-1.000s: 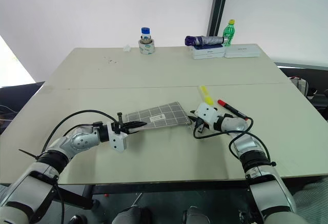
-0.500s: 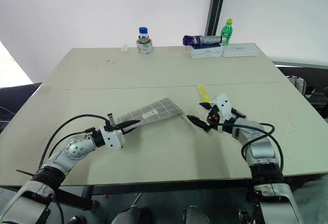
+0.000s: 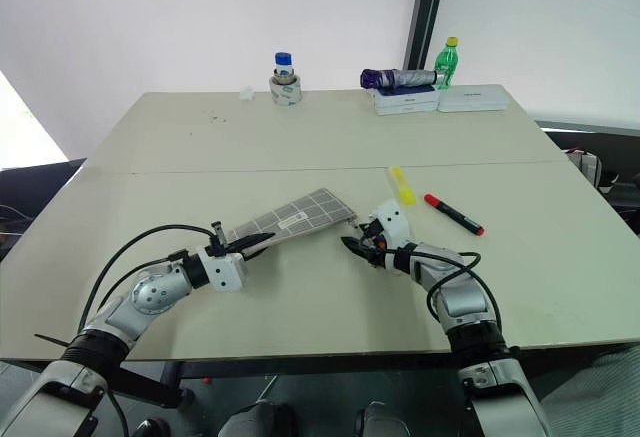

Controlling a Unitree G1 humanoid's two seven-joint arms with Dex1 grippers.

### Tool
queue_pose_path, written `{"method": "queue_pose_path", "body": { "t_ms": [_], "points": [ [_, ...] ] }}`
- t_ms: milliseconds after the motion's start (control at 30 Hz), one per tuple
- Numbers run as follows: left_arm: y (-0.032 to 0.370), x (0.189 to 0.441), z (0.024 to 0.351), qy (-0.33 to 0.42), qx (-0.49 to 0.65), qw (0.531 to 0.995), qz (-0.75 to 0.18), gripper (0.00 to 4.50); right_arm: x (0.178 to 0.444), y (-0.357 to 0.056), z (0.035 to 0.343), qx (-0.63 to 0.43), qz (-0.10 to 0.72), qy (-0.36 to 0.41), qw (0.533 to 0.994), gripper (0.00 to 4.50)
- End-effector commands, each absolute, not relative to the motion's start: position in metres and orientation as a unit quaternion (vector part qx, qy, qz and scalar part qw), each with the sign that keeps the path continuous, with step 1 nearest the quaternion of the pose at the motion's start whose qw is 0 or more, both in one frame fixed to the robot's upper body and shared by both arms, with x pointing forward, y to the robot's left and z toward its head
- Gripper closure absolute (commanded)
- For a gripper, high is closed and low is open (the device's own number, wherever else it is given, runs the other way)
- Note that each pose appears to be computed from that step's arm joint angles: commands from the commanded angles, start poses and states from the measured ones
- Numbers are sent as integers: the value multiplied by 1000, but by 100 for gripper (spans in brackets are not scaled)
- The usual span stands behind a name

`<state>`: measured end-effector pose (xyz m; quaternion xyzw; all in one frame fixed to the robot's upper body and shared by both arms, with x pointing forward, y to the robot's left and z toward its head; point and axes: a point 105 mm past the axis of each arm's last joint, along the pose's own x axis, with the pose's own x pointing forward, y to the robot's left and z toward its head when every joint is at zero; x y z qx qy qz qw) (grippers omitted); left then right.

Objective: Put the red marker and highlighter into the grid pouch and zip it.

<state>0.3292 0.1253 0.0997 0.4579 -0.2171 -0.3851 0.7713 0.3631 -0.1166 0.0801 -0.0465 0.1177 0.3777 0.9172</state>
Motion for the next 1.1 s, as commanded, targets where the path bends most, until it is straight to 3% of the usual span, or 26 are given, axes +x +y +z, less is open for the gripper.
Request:
{"method": "queue_pose_path", "body": {
  "t_ms": [33, 67, 300, 633, 933, 1100],
  "points": [
    [131, 331, 101, -211, 460, 777, -374, 450, 358, -110, 99, -54, 407, 91, 907, 409],
    [131, 331, 101, -211, 460, 778, -373, 450, 356, -109, 99, -67, 418, 94, 901, 446],
    [128, 332, 97, -204, 459, 782, -370, 450, 341, -69, 106, -209, 492, 69, 842, 446],
    [115, 334, 95, -203, 459, 780, -374, 450, 327, 2, 120, -281, 565, -16, 775, 446],
    [117, 336, 95, -199, 466, 782, -362, 450, 305, 7, 126, -327, 615, -91, 712, 446],
    [117, 335, 93, -197, 467, 783, -361, 450, 305, -1, 116, -361, 620, -91, 690, 446]
  ]
}}
